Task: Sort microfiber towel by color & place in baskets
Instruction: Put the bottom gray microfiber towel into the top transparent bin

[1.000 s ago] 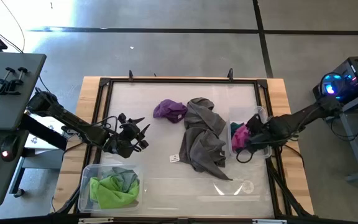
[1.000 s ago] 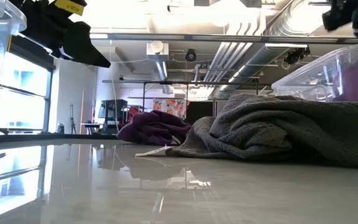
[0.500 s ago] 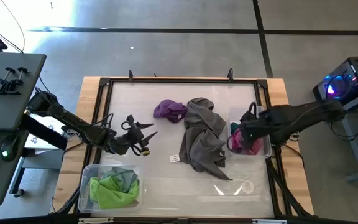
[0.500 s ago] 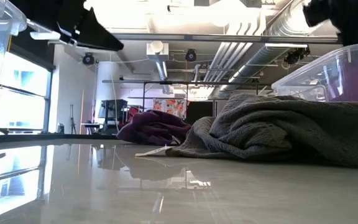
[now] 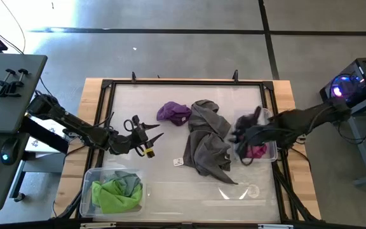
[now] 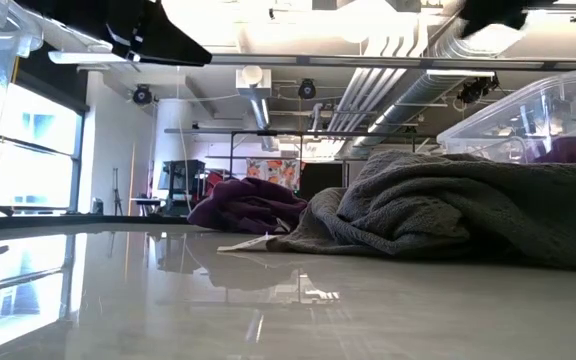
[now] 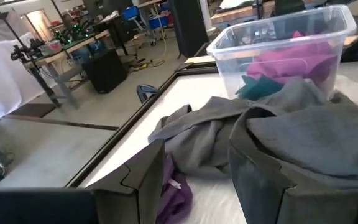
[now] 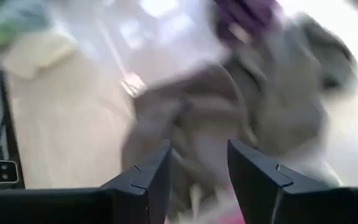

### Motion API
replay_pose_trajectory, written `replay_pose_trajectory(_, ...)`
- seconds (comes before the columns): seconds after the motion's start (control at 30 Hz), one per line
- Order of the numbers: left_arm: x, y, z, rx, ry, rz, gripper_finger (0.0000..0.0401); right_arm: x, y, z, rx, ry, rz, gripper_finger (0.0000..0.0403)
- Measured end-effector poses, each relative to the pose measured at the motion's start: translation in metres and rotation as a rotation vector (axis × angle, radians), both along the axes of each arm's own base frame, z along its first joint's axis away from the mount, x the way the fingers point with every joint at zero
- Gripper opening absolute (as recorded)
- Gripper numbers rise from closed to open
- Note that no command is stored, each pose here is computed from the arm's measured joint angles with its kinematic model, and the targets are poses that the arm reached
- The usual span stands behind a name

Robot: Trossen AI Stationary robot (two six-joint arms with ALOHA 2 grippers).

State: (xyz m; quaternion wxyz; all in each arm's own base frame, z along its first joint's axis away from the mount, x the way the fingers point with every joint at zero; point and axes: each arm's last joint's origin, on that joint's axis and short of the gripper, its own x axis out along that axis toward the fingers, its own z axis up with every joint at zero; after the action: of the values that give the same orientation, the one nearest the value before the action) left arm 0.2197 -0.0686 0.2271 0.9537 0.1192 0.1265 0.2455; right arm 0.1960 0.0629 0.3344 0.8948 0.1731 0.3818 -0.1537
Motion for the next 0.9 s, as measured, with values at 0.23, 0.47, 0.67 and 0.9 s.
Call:
replay_pose_trajectory(0.23,0.002,0.0,-0.001,-0.038,0.006,-0.087,0.0165,0.071,0.013,-0.019,-0.232,-0.157,0.35,0.015)
replay_pose_trajectory(0.47,0.003,0.0,-0.002,-0.025,0.022,-0.09,0.0165,0.109,0.014,-0.059,-0.203,0.011,0.393,0.0189)
replay_pose_trajectory(0.67,0.003,-0.001,-0.003,-0.029,0.024,-0.099,0.0165,0.126,0.018,-0.099,-0.206,0.162,0.433,0.0241)
replay_pose_trajectory(0.9,0.004,-0.001,-0.004,-0.038,0.018,-0.095,0.0165,0.128,0.019,-0.14,-0.15,0.385,0.317,0.0235)
